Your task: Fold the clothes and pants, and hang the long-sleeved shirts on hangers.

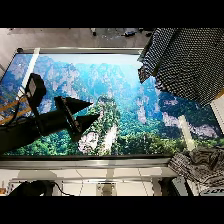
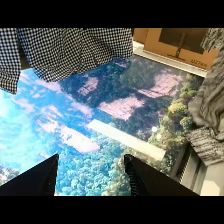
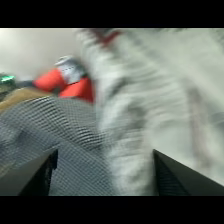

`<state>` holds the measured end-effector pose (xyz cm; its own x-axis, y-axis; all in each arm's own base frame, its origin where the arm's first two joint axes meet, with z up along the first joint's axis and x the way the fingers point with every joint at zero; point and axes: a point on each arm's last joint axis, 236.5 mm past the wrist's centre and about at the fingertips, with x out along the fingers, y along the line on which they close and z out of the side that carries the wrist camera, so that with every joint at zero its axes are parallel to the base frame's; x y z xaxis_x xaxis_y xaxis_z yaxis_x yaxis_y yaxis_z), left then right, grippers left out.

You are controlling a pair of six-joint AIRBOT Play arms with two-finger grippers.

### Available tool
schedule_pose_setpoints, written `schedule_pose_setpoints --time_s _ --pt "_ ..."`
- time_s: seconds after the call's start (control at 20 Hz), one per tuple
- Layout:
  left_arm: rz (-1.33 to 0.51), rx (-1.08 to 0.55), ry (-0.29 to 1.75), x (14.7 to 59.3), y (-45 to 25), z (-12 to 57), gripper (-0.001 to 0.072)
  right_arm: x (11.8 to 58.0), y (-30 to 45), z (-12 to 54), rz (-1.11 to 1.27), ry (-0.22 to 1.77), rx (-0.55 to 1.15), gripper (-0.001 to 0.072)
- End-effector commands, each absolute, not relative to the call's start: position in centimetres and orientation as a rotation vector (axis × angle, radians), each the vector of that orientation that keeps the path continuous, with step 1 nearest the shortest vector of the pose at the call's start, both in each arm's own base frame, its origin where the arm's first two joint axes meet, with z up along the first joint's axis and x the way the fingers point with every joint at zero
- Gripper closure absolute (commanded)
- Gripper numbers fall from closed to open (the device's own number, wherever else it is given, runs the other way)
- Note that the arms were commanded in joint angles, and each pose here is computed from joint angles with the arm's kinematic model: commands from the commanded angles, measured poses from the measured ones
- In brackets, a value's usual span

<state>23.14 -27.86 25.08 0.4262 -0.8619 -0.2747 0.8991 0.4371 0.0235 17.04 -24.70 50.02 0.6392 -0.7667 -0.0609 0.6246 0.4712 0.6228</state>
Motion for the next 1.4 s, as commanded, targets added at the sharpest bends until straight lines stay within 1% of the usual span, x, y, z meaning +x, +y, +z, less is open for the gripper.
schedule_pose_setpoints --time_s 0.0,0.05,0.1,0.2,0.25,0.3,0.45,0.6,0.85,1.35 --pt "-1.073 0.213 0.228 24.1 -27.5 24.7 0.0238 24.7 -15.3 55.7 -0.304 -0.296 0.593 0.0" --pt "-1.046 0.234 0.216 24.7 -27.1 24.7 0.0313 26.3 -12.4 56.4 -0.172 -0.281 0.557 0.0" --pt "-1.013 0.238 0.201 25.5 -26.6 25.0 0.0359 27.8 -10.0 56.0 -0.089 -0.233 0.505 0.0" --pt "-0.931 0.185 0.187 27.4 -25.2 25.8 0.0358 30.8 -6.3 52.8 -0.014 -0.078 0.346 -0.0001" --pt "-0.889 0.15 0.19 28.4 -24.3 26.1 0.0358 31.7 -5.7 51.3 -0.029 -0.013 0.259 -0.0001" --pt "-0.859 0.119 0.201 29.0 -23.5 26.2 0.0358 32.0 -6.6 49.8 -0.106 0.043 0.176 0.0001" --pt "-0.811 0.05 0.24 29.9 -22.2 26.0 0.0357 30.9 -11.5 47.8 -0.341 0.127 0.077 0.0001" --pt "-0.806 0.057 0.239 30.0 -22.1 26.0 0.0357 29.7 -12.9 45.5 -0.4 0.226 0.083 0.0" --pt "-0.732 0.223 0.242 31.2 -20.3 24.5 0.0357 31.1 -10.2 43.6 -0.281 0.295 0.156 0.0" --pt "-0.731 0.226 0.242 31.3 -20.2 24.5 0.0357 31.1 -10.2 43.6 -0.282 0.294 0.155 0.0"
